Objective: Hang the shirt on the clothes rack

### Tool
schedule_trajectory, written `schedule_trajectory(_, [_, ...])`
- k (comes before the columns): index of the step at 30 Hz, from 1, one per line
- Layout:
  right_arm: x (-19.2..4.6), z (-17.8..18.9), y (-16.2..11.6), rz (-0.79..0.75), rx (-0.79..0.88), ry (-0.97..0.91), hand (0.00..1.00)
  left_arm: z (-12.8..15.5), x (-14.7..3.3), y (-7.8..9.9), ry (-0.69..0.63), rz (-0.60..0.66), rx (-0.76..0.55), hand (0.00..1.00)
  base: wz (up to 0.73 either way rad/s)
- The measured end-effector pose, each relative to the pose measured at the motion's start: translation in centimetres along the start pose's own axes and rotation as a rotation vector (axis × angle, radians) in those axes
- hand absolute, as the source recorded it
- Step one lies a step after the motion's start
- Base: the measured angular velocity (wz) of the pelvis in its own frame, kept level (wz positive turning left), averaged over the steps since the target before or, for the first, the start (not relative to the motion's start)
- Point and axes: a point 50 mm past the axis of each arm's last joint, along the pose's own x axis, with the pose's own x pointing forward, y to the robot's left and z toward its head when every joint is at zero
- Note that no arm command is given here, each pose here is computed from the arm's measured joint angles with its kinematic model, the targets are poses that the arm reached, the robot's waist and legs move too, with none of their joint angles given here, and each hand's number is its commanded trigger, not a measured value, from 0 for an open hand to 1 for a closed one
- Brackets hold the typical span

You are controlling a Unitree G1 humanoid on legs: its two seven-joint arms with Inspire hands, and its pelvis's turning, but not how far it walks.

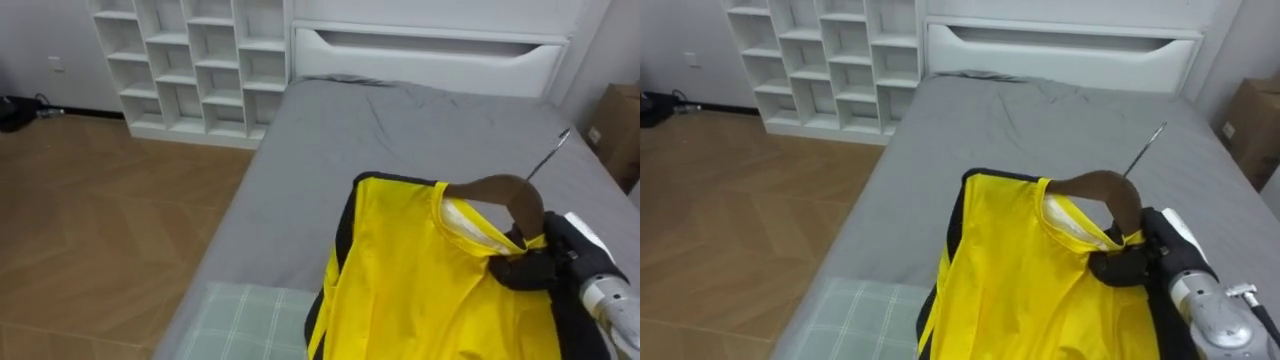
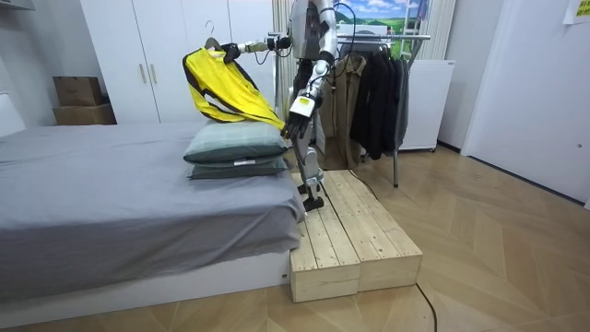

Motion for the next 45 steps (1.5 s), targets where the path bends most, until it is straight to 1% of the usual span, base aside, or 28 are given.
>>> schedule_trajectory(2, [-0.4, 0.1, -0.4, -0.017, -0.028, -0.01, 1.0, -1.0, -0.3, -0.4, 0.04, -0.012, -0.012, 0.0, 0.0])
schedule_trajectory(6, [-0.7, 0.8, -0.8, -0.035, -0.098, -0.038, 1.0, -1.8, -0.6, -1.0, 0.088, -0.062, -0.046, 0.0, -0.04])
schedule_trajectory(9, [-0.9, 2.0, -0.9, -0.045, -0.133, -0.082, 1.0, -2.8, -0.9, -1.6, 0.151, -0.12, -0.075, 0.0, 0.0])
schedule_trajectory(11, [-1.2, 2.9, -1.0, -0.049, -0.144, -0.122, 1.0, -3.8, -1.3, -2.5, 0.205, -0.187, -0.094, 0.0, 0.0])
schedule_trajectory(17, [-2.1, 5.6, -1.1, -0.058, -0.224, -0.235, 1.0, -5.1, -2.1, -3.7, 0.283, -0.302, -0.111, 0.0, 0.0])
schedule_trajectory(20, [-2.5, 6.6, -1.0, -0.064, -0.254, -0.277, 1.0, -5.0, -2.0, -3.8, 0.286, -0.321, -0.118, 0.0, 0.0])
schedule_trajectory(23, [-2.7, 6.8, -0.9, -0.062, -0.286, -0.287, 1.0, -4.8, -1.9, -3.9, 0.293, -0.342, -0.118, 0.0, -0.09])
schedule_trajectory(27, [-3.5, 6.2, -0.7, -0.057, -0.334, -0.27, 1.0, -4.4, -1.6, -3.7, 0.289, -0.339, -0.118, 0.0, -0.13])
schedule_trajectory(33, [-4.5, 4.8, -0.1, -0.009, -0.386, -0.22, 1.0, -3.7, -1.1, -3.4, 0.273, -0.35, -0.122, 0.0, -0.3])
schedule_trajectory(37, [-4.6, 4.4, -0.1, -0.015, -0.46, -0.191, 1.0, -2.9, -0.6, -3.0, 0.25, -0.347, -0.123, 0.0, -0.68])
schedule_trajectory(41, [-4.6, 4.4, -0.2, -0.028, -0.518, -0.18, 1.0, -2.3, -0.3, -2.7, 0.241, -0.338, -0.138, 0.0, -1.02])
schedule_trajectory(45, [-4.6, 4.3, -0.3, -0.034, -0.529, -0.165, 1.0, -2.8, -0.4, -3.0, 0.286, -0.352, -0.144, 0.0, -0.95])
